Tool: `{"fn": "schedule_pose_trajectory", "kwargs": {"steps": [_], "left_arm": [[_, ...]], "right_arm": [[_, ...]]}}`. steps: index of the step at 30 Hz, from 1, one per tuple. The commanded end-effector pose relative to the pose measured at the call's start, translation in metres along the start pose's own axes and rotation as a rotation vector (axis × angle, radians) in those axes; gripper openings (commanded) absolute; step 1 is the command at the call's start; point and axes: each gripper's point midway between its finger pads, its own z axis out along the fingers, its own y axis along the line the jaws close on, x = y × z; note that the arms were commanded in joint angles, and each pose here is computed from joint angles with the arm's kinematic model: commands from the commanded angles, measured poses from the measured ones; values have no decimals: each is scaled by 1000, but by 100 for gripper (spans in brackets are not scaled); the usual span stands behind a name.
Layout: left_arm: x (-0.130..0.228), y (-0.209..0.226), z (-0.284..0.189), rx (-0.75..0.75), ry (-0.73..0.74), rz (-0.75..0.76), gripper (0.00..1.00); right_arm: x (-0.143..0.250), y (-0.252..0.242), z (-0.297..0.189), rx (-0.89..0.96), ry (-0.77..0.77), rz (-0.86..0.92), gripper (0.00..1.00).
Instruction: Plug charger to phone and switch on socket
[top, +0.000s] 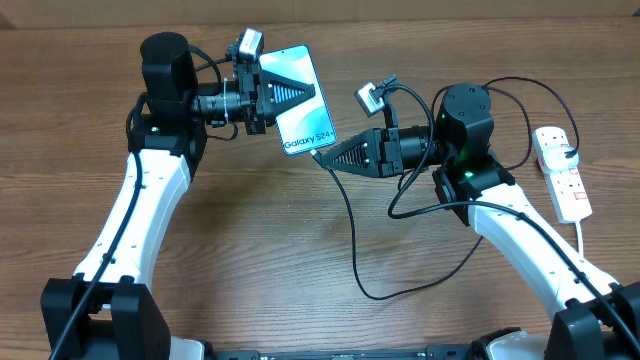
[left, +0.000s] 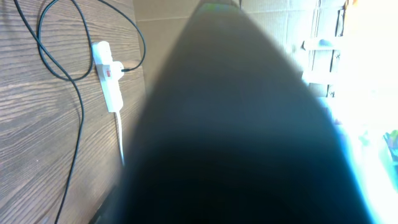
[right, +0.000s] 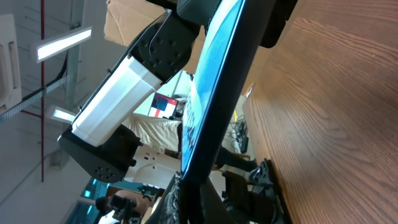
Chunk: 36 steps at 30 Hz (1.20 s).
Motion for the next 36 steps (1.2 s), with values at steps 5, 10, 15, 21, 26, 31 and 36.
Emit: {"fn": "schedule_pose_trajectory", "kwargs": {"steps": [5,10,15,21,26,31,36], "left_arm": [[4,-11,-3,14,19,14,4],[4,-11,-3,14,19,14,4],[4,-11,-3,15,19,23,4],[4,-11,-3,15,19,32,4],[4,-11,-3,15,21,33,4],[4,-11,-3,15,20,33,4],[5,-11,-3,16,23,33,4]], "right_arm": [[-10,0,5,27,-58,8,4],[-16,-2,4,43,-92,30,4],[-21,3,3,56,-130,12,4],[-30,12,-1,75,-193,-16,4],[-31,7,-1,97,-212,9,4],[-26,6,11,105,-199,3,4],[-27,3,19,123,-226,8,4]]}}
